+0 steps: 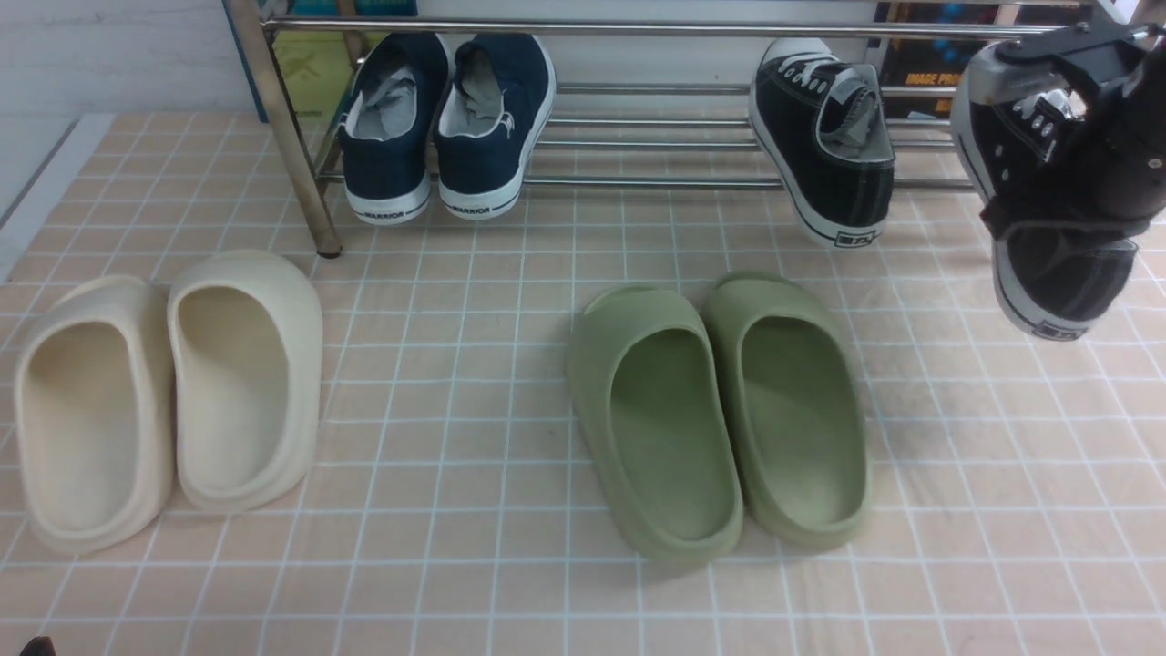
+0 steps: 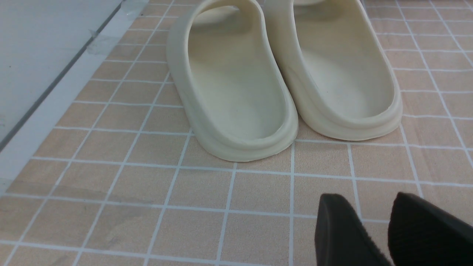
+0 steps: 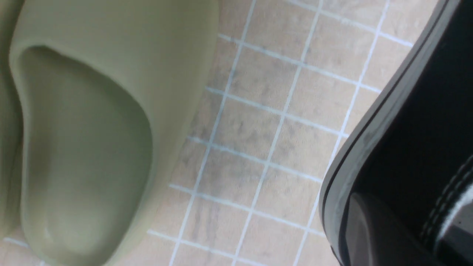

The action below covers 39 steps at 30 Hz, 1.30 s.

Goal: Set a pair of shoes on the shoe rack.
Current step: Use the right arm to put a shoe into the shoe rack

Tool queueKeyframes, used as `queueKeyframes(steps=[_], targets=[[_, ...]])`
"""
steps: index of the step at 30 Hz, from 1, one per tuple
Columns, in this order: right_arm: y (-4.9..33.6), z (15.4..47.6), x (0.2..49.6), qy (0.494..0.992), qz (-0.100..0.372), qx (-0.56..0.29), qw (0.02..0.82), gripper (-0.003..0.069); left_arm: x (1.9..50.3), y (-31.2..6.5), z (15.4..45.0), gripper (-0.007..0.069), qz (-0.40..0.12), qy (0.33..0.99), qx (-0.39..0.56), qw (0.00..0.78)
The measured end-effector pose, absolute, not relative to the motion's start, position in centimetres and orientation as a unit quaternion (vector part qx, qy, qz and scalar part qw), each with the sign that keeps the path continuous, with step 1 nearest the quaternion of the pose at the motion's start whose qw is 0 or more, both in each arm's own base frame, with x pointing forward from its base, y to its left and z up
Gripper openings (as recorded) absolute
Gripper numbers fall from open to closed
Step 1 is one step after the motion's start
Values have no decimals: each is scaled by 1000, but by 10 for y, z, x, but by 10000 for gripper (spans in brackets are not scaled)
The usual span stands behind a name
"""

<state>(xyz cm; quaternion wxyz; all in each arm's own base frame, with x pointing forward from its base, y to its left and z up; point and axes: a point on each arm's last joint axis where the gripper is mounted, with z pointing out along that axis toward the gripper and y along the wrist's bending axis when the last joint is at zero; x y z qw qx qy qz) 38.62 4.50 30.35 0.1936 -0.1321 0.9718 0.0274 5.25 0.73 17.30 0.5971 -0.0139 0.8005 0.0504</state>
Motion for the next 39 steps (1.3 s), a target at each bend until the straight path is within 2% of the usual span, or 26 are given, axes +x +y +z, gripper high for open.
queueKeyframes(steps=[16, 29, 32, 34, 35, 36, 39], targets=[[54, 282, 477, 957, 17, -176, 232, 6, 53, 7, 173, 238, 50, 800, -14, 597], [56, 269, 499, 949, 11, -179, 261, 27, 53, 7, 173, 238, 50, 800, -14, 597], [56, 271, 501, 945, 10, -178, 273, 109, 53, 7, 173, 238, 50, 800, -14, 597], [56, 276, 501, 942, 9, -177, 284, 192, 53, 7, 173, 238, 50, 800, -14, 597], [56, 278, 501, 942, 9, -177, 285, 202, 53, 7, 173, 238, 50, 800, -14, 597], [56, 285, 497, 942, 9, -178, 285, 274, 53, 7, 173, 238, 50, 800, -14, 597], [55, 303, 486, 942, 12, -179, 282, 372, 53, 7, 173, 238, 50, 800, -14, 597]])
